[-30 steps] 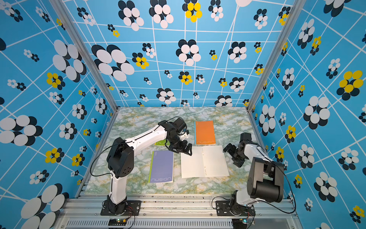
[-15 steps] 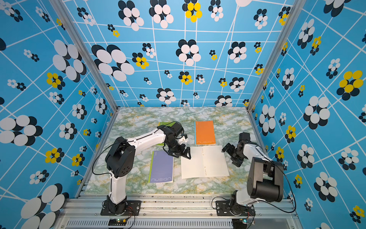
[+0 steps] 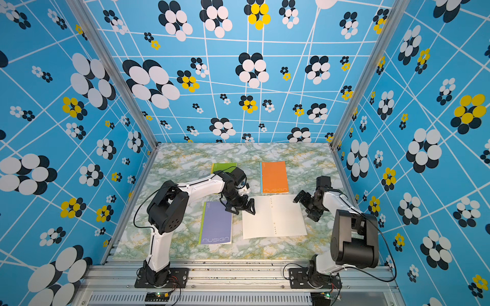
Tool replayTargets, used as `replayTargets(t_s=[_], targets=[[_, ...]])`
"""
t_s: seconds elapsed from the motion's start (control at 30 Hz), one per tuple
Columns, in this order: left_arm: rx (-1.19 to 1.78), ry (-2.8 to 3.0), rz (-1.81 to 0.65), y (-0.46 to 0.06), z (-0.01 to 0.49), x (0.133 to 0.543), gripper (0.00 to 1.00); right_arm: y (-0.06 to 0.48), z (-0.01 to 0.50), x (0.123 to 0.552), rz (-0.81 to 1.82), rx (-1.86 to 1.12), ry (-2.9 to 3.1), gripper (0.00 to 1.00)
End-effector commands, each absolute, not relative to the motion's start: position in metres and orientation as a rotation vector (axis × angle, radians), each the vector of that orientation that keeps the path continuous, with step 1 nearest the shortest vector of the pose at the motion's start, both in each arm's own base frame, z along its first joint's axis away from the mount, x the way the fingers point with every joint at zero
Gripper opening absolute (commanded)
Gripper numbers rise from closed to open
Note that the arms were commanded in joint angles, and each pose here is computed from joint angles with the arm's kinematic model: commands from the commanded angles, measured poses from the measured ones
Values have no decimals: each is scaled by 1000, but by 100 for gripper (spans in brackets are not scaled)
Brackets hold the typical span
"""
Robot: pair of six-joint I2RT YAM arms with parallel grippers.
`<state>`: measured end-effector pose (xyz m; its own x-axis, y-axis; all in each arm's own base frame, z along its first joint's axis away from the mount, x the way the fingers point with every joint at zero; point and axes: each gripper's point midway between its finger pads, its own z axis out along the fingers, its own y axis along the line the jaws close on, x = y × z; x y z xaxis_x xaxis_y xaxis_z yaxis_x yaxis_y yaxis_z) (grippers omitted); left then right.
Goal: Close the notebook
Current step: Close the notebook at the center of the board.
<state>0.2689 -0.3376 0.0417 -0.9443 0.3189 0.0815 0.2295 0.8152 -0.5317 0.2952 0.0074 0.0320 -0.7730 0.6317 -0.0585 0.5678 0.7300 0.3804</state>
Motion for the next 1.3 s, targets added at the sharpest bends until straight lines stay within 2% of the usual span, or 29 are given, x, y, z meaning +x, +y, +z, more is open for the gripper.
replayTargets(t_s=[0.0, 0.37, 0.63, 0.9, 1.27], targets=[[-339, -2811, 671, -331, 12, 265, 100, 15, 17, 286, 516, 988, 2806, 99], [-183, -2750, 604, -334, -6, 261, 99, 25, 12, 282, 515, 978, 2823, 99], [-300, -2760, 685, -359, 9, 262, 100, 35, 6, 281, 522, 962, 2845, 99], [-476, -2807, 797, -389, 48, 262, 100, 39, 3, 279, 523, 959, 2861, 99], [-710, -2864, 1019, -423, 135, 261, 99, 40, 3, 275, 521, 959, 2870, 99]])
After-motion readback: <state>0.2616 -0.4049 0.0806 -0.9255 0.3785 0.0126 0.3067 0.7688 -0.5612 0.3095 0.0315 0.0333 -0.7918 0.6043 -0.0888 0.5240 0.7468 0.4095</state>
